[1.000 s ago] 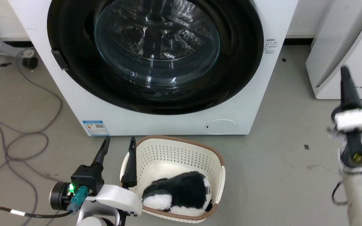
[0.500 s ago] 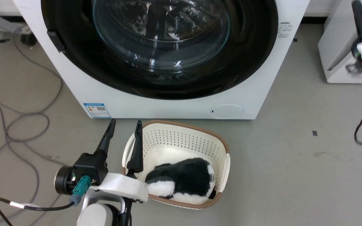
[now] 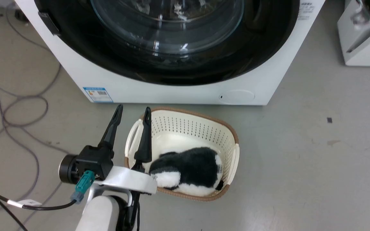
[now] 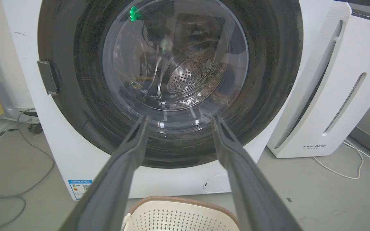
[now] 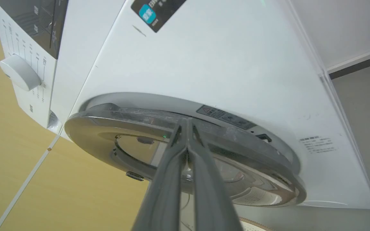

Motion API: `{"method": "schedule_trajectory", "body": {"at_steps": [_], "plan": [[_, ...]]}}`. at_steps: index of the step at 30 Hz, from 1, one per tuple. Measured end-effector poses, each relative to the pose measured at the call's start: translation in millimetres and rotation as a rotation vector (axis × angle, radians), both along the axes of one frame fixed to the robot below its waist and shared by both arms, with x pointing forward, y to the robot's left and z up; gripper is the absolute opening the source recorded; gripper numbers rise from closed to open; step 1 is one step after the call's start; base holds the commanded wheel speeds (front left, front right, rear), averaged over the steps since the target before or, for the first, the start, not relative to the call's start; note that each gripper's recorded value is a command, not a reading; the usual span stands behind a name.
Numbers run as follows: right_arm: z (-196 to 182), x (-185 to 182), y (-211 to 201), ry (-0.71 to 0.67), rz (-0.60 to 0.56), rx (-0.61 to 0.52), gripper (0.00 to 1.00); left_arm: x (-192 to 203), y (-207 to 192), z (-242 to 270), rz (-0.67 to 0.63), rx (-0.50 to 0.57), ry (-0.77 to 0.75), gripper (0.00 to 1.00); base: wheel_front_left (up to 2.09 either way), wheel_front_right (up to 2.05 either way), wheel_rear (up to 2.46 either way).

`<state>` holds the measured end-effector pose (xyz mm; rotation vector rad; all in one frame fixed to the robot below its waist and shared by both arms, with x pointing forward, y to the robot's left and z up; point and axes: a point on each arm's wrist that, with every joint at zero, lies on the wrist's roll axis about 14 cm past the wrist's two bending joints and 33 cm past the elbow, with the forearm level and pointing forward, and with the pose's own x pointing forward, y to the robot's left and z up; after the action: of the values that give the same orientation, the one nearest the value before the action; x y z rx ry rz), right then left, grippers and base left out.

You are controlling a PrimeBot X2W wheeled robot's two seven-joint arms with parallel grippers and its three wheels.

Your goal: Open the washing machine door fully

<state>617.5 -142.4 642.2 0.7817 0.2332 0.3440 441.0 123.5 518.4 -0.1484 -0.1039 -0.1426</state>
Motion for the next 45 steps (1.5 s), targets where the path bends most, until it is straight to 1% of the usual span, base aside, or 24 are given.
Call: {"method": "schedule_trajectory", "body": {"at_steps": [4,7,11,16,23,33,40,45], "plan": [[-1,12,22,0.033,0.073,-0.044,0.00,8,-4,-3,-0.011,-0.003,-0.002,1.00,0.00,0.00,0.00],[-2,21,32,0.050,0.098,-0.057,0.00,14,-7,-5,-0.019,-0.014,-0.003,1.00,0.00,0.00,0.00],[0,34,40,0.070,0.116,-0.053,0.00,20,-7,-8,-0.016,-0.027,-0.002,1.00,0.00,0.00,0.00],[-7,46,51,0.121,0.155,-0.076,0.00,25,-6,-15,-0.012,-0.041,0.006,1.00,0.00,0.00,0.00],[-19,52,60,0.205,0.226,-0.101,0.00,32,-7,-22,-0.011,-0.050,0.010,1.00,0.00,0.00,0.00],[-22,35,65,0.250,0.319,-0.177,0.00,31,-9,-17,-0.013,-0.050,0.002,1.00,0.00,0.00,0.00],[-39,17,74,0.302,0.383,-0.188,0.00,28,-10,-11,-0.016,-0.051,-0.009,1.00,0.00,0.00,0.00],[-43,-1,81,0.318,0.427,-0.195,0.00,24,-11,-5,-0.018,-0.047,-0.019,1.00,0.00,0.00,0.00]]}}
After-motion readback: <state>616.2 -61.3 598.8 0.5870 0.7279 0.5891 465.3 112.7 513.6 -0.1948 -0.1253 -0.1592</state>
